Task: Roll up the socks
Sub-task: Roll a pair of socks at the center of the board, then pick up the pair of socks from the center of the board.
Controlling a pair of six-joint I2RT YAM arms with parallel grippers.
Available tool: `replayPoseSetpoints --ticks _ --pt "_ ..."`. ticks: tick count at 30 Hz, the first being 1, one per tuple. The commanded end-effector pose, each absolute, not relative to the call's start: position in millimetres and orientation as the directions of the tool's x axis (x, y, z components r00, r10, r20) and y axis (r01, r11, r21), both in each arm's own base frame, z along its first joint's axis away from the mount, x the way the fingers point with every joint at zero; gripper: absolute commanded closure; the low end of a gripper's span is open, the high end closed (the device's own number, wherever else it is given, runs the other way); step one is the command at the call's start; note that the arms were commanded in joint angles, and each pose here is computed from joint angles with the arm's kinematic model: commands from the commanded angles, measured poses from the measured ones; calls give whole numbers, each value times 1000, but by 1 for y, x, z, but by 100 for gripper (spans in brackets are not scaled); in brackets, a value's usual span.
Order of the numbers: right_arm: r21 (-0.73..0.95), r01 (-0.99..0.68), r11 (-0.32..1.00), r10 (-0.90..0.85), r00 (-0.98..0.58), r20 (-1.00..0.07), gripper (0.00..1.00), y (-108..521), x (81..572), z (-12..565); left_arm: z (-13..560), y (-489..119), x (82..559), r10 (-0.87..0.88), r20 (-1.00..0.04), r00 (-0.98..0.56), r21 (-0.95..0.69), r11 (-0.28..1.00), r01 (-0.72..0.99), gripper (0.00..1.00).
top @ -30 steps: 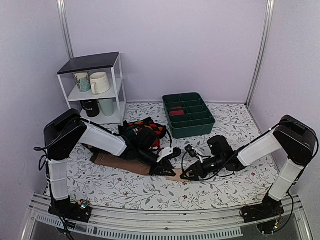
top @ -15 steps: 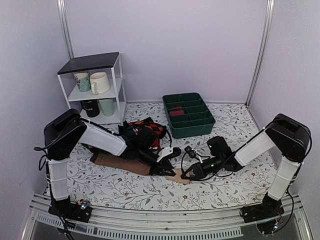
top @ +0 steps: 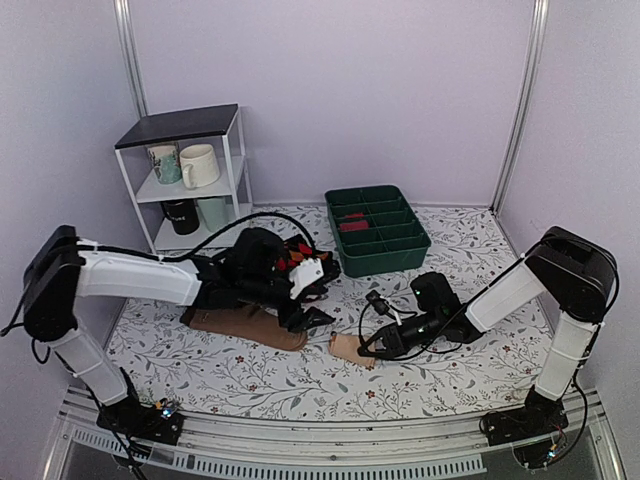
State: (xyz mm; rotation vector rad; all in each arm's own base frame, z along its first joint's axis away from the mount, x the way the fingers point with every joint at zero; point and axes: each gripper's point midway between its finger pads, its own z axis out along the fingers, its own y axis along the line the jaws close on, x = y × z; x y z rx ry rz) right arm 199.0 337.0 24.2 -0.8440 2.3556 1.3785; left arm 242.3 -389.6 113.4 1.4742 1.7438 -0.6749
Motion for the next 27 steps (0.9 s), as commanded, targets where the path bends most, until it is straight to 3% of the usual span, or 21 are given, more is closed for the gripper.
replayPoseSetpoints --ticks 1,3,4,5,12,17,27 --pt "676 -546 495 -346 -838 -423 100 318 197 0 161 -377 253 500 -866 -10 157 292 944 22" --pt "670 -567 480 -314 -824 -472 100 321 208 22 168 -368 254 485 -874 -14 171 336 926 17" --pt "662 -585 469 -293 -810 -508 100 322 216 41 170 -363 254 476 -879 -15 177 356 918 4" --pt "650 -595 472 -281 -801 -529 100 322 223 53 175 -358 255 462 -887 -9 188 379 906 1" --pt "515 -709 483 -297 -685 -665 100 312 266 132 216 -321 263 315 -947 65 240 555 796 0" --pt "392 -738 550 -296 -610 -735 100 288 308 169 234 -298 275 212 -976 53 188 690 699 1" --pt "139 -798 586 -364 -413 -835 100 252 410 231 241 -300 297 220 -975 -8 157 722 674 1"
